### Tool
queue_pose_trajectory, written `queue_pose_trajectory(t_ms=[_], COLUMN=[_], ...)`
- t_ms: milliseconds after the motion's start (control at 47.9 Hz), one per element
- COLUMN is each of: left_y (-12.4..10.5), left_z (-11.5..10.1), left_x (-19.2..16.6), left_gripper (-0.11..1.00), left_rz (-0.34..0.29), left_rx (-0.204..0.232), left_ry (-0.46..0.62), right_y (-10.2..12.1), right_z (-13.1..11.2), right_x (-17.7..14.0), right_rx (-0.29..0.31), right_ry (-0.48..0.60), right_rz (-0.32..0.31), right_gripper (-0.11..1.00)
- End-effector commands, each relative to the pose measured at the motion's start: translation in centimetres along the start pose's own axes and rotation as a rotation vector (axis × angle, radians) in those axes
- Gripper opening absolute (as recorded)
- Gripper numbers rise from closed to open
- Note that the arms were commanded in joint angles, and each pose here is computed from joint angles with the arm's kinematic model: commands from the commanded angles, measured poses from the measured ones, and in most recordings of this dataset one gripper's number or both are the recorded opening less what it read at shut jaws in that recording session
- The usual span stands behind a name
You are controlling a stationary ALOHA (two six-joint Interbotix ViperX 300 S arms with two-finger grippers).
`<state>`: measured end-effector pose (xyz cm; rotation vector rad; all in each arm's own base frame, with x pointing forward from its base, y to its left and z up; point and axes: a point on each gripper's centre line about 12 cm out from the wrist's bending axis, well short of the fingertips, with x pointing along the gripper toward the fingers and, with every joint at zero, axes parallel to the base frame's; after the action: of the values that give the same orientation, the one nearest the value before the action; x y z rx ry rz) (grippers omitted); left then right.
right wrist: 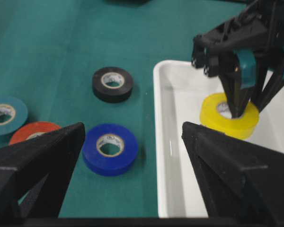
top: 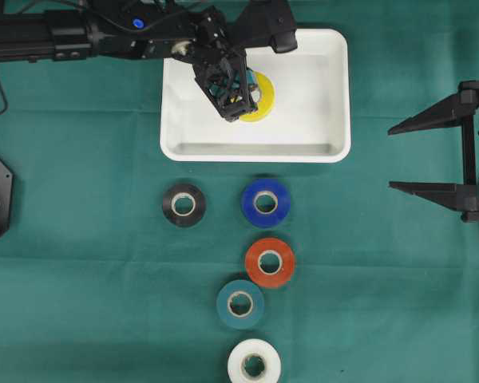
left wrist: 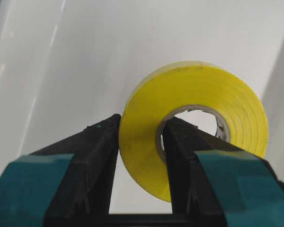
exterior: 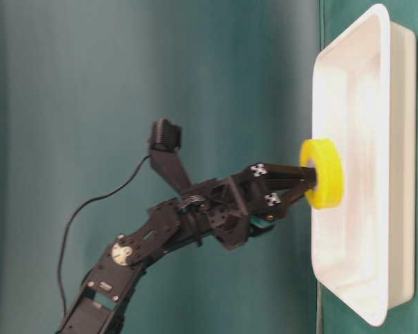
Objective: Pick up the tape from a random location and place it into the white case.
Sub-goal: 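Lower the yellow roll into the white tray and open the left gripper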
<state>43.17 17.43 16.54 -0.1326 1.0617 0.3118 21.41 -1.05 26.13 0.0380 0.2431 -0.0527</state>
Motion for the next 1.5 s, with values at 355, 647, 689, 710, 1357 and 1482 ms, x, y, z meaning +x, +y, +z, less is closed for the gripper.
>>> queue_pose_trajectory(t_ms=[355,647,689,710,1357,1482], left_y=[0.3,0.3,0.3,0.2,0.0,0.1], left_z=[0.6,0.4,0.4,0.4,0.8,1.8], left_x=[0.7,0.7,0.7,0.7,-1.7,-4.7], left_gripper=[0.23,0.24,0.26,0.30,0.91,0.91], left_rz=[0.005,0.004,0.005,0.004,-0.002,0.001], left_rx=[0.013,0.015,0.020,0.024,0.039,0.038], left_ry=[-0.040,-0.032,-0.032,-0.033,-0.008,-0.041], right_y=[0.1,0.1,0.1,0.1,0.1,0.1], right_z=[0.9,0.8,0.9,0.9,0.8,0.8], right_x=[0.2,0.2,0.3,0.3,0.3,0.3], right_rx=[-0.005,-0.003,-0.003,-0.003,0.000,-0.002], right_ry=[-0.020,-0.018,-0.018,-0.018,-0.011,-0.012], right_rz=[0.002,0.002,0.002,0.002,0.002,0.002], right_gripper=[0.91,0.91,0.91,0.91,0.91,0.91])
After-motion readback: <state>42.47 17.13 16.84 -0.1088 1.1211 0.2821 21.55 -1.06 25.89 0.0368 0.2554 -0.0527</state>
